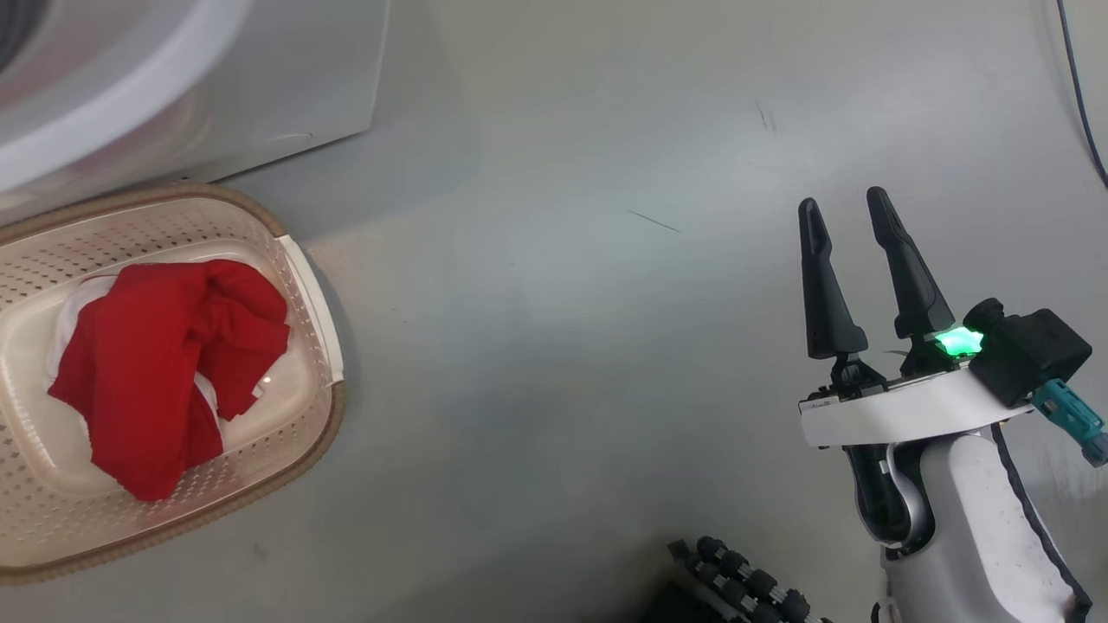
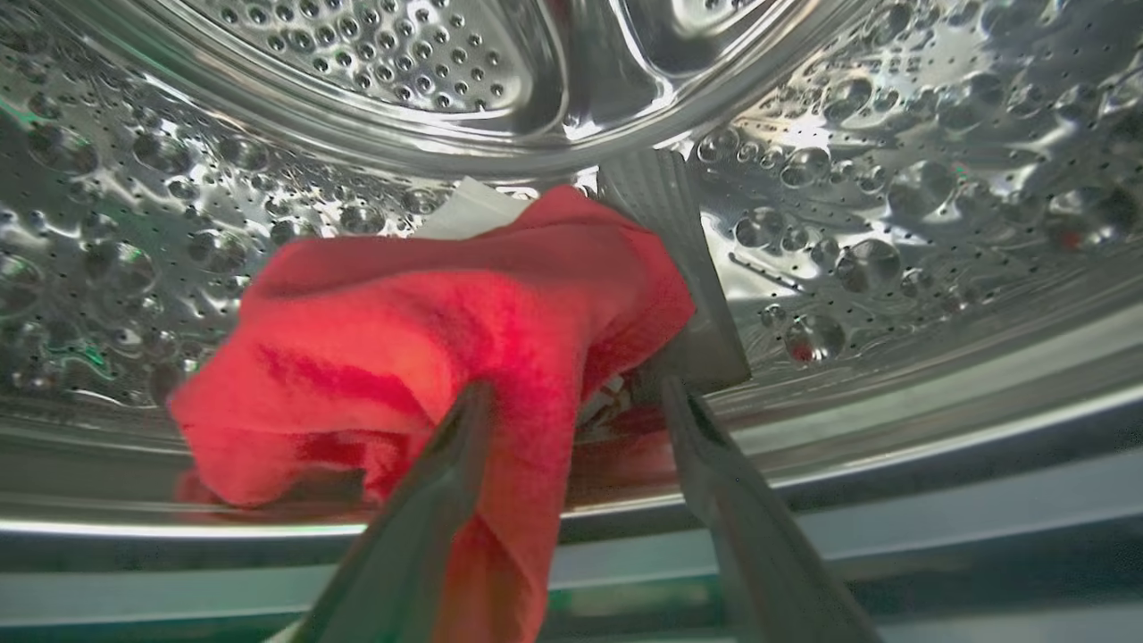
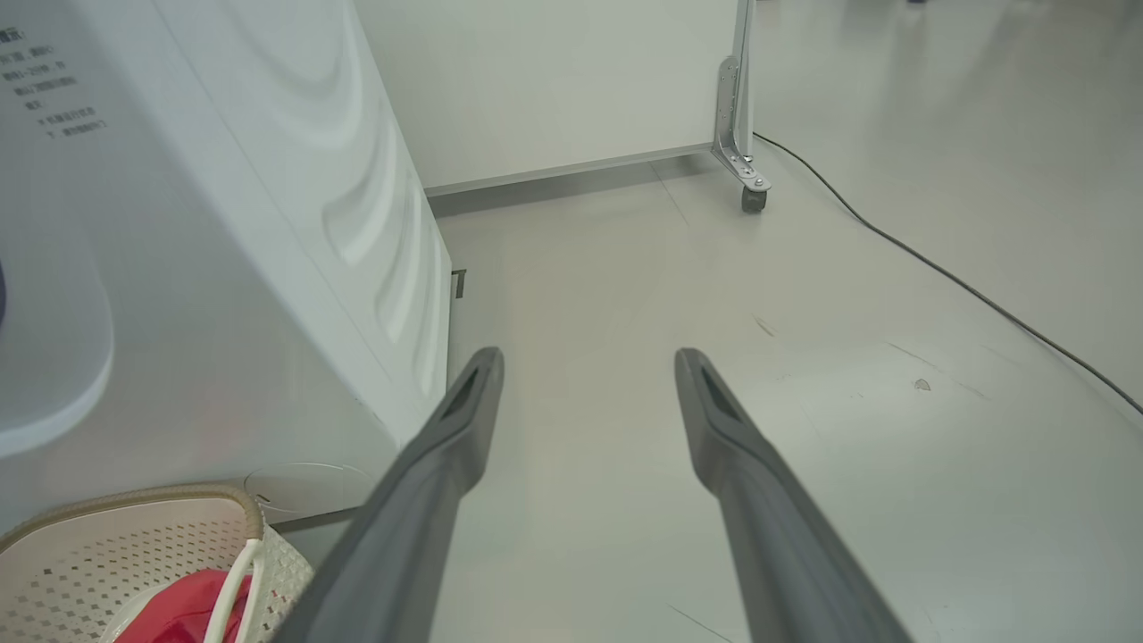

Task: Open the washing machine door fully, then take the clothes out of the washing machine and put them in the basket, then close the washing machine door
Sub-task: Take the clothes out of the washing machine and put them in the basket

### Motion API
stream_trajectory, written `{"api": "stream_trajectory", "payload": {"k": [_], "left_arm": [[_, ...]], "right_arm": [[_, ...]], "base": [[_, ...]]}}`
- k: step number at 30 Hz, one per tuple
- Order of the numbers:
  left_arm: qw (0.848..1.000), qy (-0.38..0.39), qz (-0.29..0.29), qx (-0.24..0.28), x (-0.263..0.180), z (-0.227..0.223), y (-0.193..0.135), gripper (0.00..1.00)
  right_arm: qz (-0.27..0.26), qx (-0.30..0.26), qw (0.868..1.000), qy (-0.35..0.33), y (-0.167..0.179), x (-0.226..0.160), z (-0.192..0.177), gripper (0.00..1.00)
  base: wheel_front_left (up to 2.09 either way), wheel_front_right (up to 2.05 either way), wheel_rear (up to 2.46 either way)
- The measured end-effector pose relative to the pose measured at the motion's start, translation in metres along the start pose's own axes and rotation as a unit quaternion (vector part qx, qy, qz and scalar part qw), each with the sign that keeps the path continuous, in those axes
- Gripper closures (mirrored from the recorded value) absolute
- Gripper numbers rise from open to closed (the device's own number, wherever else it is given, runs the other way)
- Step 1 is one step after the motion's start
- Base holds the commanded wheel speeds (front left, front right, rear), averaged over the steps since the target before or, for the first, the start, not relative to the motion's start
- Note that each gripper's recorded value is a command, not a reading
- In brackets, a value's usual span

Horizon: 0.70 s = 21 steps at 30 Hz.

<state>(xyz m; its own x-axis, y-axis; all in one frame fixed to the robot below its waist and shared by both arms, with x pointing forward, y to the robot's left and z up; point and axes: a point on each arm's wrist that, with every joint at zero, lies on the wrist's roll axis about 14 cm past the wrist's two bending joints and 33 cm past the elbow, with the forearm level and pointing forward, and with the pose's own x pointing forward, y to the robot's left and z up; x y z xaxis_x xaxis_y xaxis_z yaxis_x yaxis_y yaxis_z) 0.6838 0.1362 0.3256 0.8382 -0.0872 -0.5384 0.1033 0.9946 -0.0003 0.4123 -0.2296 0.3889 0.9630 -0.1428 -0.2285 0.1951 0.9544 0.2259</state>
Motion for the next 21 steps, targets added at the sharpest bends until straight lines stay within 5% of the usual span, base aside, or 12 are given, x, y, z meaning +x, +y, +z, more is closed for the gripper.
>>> {"api": "stream_trajectory", "payload": {"k": [6,7,8,9,10,11,12,21], "left_arm": [[0.999,0.020,0.013,0.027,0.012,-0.018,0.001,0.01],[0.999,0.024,0.016,0.029,0.012,-0.019,0.003,0.33],[0.999,0.025,0.019,0.032,0.013,-0.020,0.005,0.52],[0.999,0.027,0.023,0.039,0.013,-0.020,0.007,0.52],[0.998,0.027,0.026,0.043,0.013,-0.020,0.008,0.73],[0.998,0.029,0.028,0.045,0.013,-0.020,0.009,0.73],[0.998,0.029,0.029,0.045,0.013,-0.020,0.010,1.00],[1.000,-0.003,0.030,-0.008,0.008,-0.004,0.008,1.00]], "right_arm": [[-0.018,-0.003,1.000,0.007,-0.010,-0.001,-0.004,0.00],[-0.019,-0.003,1.000,0.008,-0.011,-0.001,-0.004,0.00],[-0.022,-0.004,1.000,0.008,-0.012,0.000,-0.004,0.00],[-0.022,-0.004,1.000,0.006,-0.012,0.001,-0.003,0.00],[-0.021,-0.004,1.000,0.005,-0.011,0.002,-0.003,0.00],[-0.020,-0.005,1.000,0.004,-0.011,0.003,-0.002,0.00],[-0.020,-0.004,1.000,0.004,-0.011,0.003,-0.002,0.00],[-0.024,-0.005,1.000,-0.002,-0.013,0.005,0.001,0.00]], "base": [[0.00,0.00,0.00],[0.00,0.00,0.00],[0.00,0.00,0.00],[0.00,0.00,0.00],[0.00,0.00,0.00],[0.00,0.00,0.00],[0.00,0.00,0.00],[0.00,0.00,0.00]]}}
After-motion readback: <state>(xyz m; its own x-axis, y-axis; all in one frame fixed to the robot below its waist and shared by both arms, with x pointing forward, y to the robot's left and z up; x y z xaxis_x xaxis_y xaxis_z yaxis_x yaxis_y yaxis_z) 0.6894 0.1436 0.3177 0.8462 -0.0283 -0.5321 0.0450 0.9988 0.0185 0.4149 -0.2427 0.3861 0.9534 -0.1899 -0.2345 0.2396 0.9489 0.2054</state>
